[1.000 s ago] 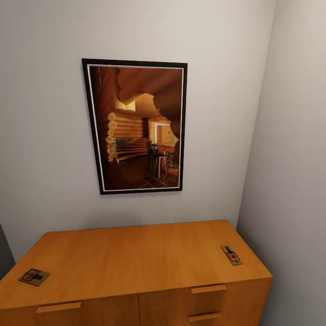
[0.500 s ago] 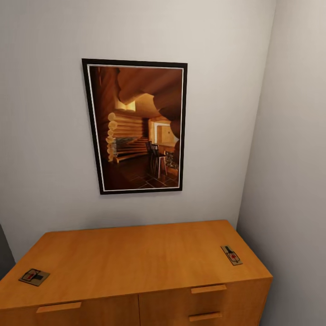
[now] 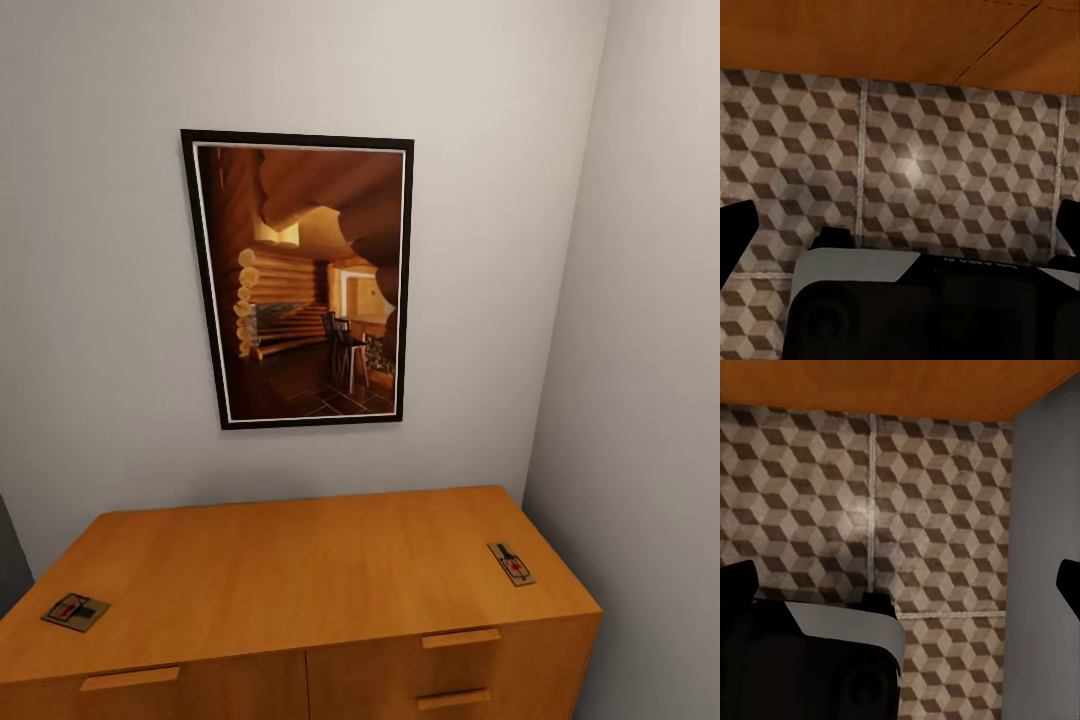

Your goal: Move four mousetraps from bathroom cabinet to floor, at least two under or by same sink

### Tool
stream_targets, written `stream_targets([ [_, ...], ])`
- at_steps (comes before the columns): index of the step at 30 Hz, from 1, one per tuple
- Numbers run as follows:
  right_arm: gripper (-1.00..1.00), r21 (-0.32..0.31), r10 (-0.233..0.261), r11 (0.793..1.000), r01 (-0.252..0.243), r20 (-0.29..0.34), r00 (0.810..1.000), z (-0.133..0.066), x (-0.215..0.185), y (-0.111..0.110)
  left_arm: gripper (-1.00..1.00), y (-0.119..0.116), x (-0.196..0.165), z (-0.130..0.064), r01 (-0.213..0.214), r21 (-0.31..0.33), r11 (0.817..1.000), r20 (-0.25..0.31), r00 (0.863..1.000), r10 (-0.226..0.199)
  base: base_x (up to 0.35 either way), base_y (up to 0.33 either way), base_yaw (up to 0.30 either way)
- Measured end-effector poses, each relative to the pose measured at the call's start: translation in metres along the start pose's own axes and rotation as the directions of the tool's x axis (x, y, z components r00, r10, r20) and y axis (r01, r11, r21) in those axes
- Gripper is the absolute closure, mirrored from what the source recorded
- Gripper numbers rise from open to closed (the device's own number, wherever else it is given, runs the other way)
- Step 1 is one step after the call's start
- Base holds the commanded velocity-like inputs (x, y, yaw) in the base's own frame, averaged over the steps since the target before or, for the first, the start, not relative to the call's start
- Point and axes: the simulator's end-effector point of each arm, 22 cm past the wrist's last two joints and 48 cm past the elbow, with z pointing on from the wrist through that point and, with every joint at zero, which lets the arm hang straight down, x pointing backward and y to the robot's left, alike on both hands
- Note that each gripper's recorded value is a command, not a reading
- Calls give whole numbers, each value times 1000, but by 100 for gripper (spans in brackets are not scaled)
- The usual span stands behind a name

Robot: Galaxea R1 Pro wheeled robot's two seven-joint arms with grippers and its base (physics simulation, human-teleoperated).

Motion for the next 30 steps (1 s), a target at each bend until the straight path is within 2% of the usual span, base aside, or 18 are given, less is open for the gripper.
stream_targets([
  [7,-100,7,3,1000,-3,37,999,1,-19,-4,-100,4,-23,0,-5,-11,1000,25,1000,6,0,0,0],
  [18,-100,12,5,1000,-6,53,999,1,-27,-6,-100,5,-28,0,-9,-15,1000,32,999,9,-12,0,0],
  [30,-100,11,4,1000,-5,55,999,1,-28,-5,-100,4,-25,0,4,-15,1000,22,1000,-4,-272,0,0],
])
